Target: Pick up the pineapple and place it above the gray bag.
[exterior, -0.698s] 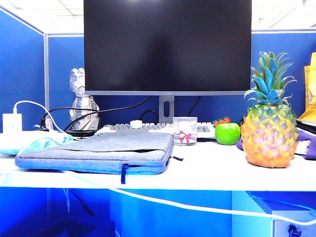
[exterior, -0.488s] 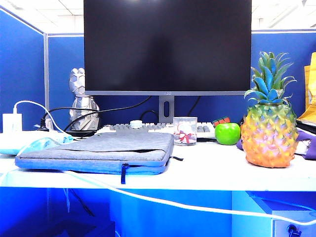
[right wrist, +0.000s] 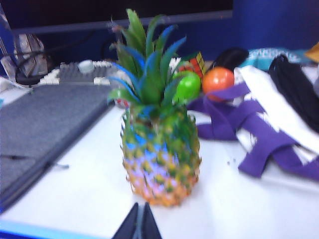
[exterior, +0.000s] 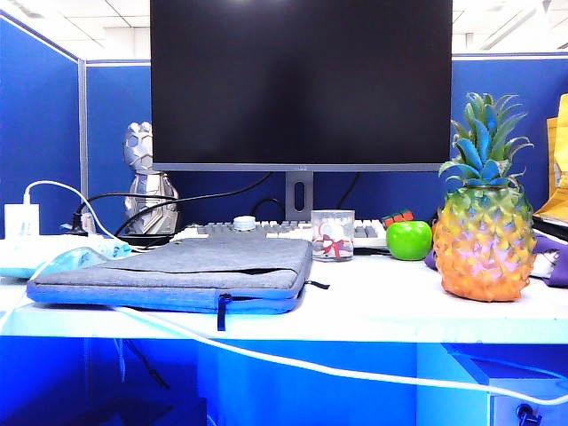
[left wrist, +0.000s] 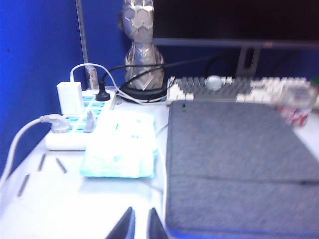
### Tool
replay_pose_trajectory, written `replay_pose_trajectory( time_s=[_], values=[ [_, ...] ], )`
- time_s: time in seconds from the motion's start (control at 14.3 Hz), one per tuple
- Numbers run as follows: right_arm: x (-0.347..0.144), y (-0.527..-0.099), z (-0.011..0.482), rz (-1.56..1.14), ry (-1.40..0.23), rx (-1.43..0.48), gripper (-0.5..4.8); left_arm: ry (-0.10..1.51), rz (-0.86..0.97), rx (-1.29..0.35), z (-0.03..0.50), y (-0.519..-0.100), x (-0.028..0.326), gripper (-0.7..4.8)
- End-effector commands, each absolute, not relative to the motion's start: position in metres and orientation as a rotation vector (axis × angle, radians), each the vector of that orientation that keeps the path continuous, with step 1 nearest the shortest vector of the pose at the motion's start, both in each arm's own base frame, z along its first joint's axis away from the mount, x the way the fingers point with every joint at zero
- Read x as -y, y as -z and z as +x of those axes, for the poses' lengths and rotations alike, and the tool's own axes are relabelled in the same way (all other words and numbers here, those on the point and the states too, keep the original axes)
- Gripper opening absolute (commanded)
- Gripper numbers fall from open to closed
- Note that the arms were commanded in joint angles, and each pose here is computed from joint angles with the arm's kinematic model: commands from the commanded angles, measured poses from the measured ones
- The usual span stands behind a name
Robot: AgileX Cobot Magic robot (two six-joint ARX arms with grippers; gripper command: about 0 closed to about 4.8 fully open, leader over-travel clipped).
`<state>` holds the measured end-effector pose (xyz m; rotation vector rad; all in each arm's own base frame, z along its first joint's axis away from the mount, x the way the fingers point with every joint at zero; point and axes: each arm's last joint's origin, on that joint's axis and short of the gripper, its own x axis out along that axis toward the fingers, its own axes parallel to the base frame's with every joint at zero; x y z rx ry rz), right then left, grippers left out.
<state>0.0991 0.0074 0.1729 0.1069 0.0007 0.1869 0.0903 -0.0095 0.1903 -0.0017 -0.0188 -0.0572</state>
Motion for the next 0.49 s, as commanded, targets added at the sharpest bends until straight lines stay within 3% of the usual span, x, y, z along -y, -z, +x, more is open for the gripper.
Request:
replay_pose_trajectory(
  time_s=[0.07, 0.14, 0.21, 0.28, 0.35, 0.49],
  values=[
    [-0.007, -0.190, 0.097, 0.162, -0.201, 0.154, 1.56, 0.146, -0.097, 0.184, 0.086, -0.213, 0.011, 0.58],
    [-0.007, -0.199, 0.095, 0.167, -0.211, 0.248, 4.61, 0.153, -0.101, 0.265, 0.080, -0.233, 0.011, 0.62],
    [-0.007, -0.206, 0.093, 0.188, -0.221, 0.319, 4.79, 0.113, -0.108, 0.289, 0.078, -0.247, 0.009, 0.94],
    [-0.007, -0.212, 0.091, 0.212, -0.231, 0.368, 4.79, 0.118, -0.095, 0.297, 0.077, -0.261, 0.009, 2.22],
    [-0.007, -0.221, 0.089, 0.214, -0.240, 0.399, 4.79, 0.139, -0.092, 0.270, 0.084, -0.278, 0.011, 4.59],
    [-0.008, -0.238, 0.087, 0.206, -0.254, 0.406, 4.79, 0.190, -0.088, 0.137, 0.113, -0.300, 0.016, 4.79]
  ],
)
